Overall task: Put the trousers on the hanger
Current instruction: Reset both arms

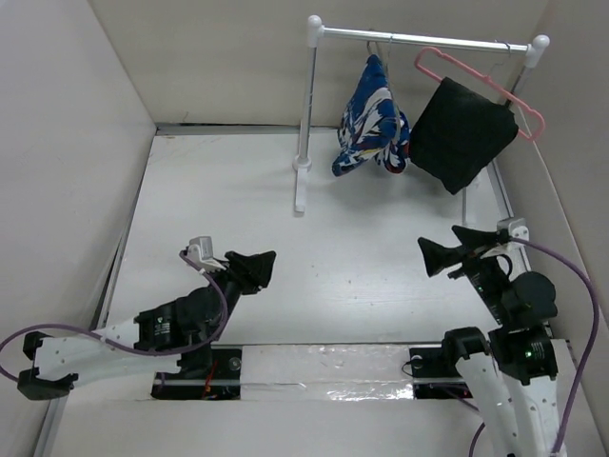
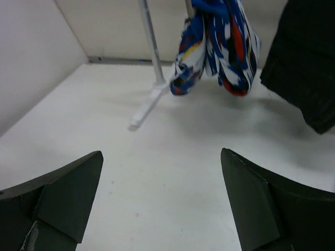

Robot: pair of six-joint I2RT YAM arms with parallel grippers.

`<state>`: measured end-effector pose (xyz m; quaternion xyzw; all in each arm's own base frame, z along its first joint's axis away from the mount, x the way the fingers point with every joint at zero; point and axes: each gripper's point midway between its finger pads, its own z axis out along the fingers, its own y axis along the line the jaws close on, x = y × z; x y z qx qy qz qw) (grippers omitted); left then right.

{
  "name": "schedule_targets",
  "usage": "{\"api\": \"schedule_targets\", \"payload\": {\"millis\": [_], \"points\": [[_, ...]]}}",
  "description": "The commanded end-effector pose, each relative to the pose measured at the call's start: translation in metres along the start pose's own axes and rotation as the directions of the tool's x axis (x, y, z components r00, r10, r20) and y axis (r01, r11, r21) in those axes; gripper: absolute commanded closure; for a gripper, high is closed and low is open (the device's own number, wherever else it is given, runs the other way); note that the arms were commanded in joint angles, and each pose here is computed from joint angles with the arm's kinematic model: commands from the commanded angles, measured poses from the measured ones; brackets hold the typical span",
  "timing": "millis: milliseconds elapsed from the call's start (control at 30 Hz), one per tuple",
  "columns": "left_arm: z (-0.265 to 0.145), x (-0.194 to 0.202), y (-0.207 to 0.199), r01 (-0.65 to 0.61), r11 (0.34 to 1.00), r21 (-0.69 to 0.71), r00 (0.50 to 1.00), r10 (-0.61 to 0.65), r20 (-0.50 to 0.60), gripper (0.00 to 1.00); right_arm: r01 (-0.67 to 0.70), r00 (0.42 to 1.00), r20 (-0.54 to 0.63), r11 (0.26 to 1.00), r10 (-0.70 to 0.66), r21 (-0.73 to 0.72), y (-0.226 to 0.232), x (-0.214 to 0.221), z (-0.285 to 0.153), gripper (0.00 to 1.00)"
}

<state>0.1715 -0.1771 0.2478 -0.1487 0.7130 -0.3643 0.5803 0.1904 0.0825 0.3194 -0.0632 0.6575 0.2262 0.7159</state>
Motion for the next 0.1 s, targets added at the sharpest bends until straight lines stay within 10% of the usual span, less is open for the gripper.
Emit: {"api": "schedule_targets", "payload": {"millis": [0,67], "points": [[-0.0044,0.0047,0.0104,0.016,1.000,-0.018,1.000,-0.016,-0.022,0.53,-0.001,0.999,-0.040,0.997,0.004,0.077,-0.0139,0.0106,-0.0027,0.00],[-0.0061,-0.0003,0.0086,0.024,1.000,-0.015,1.000,-0.024,-0.019,0.50,-0.011,0.999,-0.033,0.997,0.013,0.076,-0.0132,0.0063,0.0008,0.00]]}}
